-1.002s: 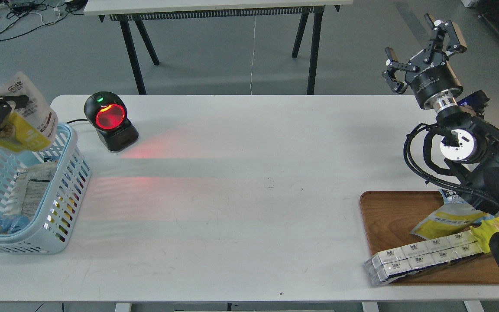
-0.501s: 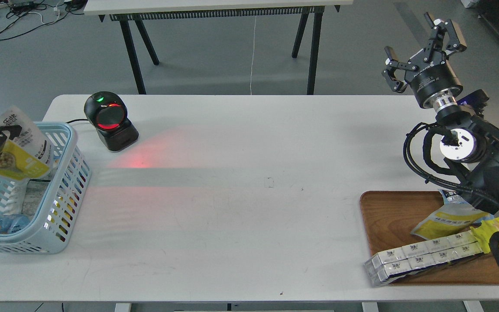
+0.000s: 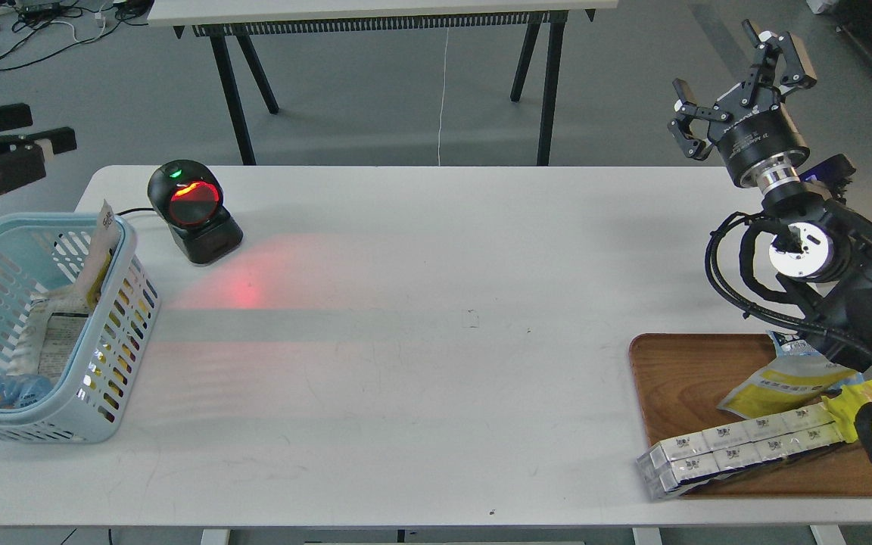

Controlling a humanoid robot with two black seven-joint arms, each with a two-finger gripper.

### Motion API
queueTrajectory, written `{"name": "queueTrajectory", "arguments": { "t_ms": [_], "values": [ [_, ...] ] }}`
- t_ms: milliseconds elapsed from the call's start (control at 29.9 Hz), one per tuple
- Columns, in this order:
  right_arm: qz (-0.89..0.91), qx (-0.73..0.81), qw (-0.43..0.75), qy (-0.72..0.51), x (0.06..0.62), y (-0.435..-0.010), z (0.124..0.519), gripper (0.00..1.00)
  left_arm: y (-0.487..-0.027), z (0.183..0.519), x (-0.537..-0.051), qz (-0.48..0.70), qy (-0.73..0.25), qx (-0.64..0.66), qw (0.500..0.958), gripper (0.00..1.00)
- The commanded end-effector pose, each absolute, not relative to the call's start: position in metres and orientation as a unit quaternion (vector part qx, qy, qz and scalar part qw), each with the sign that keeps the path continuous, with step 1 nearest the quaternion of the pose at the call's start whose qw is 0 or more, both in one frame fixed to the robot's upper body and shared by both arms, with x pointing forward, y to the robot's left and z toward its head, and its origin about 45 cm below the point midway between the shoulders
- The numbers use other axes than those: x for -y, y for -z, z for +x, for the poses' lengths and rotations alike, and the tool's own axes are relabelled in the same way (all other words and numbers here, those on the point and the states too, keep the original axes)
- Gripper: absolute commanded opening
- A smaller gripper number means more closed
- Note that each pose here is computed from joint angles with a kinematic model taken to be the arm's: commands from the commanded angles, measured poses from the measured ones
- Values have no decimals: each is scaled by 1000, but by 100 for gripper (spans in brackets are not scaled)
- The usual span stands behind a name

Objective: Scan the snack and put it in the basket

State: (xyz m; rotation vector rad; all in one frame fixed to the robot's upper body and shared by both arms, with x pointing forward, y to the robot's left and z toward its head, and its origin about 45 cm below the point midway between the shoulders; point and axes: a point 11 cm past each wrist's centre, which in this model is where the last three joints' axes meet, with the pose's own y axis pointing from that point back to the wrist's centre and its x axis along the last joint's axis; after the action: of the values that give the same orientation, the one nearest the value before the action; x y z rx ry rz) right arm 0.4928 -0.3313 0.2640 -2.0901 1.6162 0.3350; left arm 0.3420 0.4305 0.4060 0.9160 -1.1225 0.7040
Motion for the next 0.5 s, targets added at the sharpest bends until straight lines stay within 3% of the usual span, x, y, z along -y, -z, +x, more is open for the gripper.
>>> {"name": "queueTrajectory", "arguments": {
  "t_ms": [0,200,468],
  "values": [
    [-758,-592,252,-113,337,-277,497,99,-422,367,-411,298,-396,468,732,99],
    [-757,-588,269,-93,338,-305,506,99,-413,415,-373,169,-453,410,774,99],
    [-742,-592,298,-106,349,-319,509,99,-382,468,-342,-24,-504,202,840,100]
  ]
}}
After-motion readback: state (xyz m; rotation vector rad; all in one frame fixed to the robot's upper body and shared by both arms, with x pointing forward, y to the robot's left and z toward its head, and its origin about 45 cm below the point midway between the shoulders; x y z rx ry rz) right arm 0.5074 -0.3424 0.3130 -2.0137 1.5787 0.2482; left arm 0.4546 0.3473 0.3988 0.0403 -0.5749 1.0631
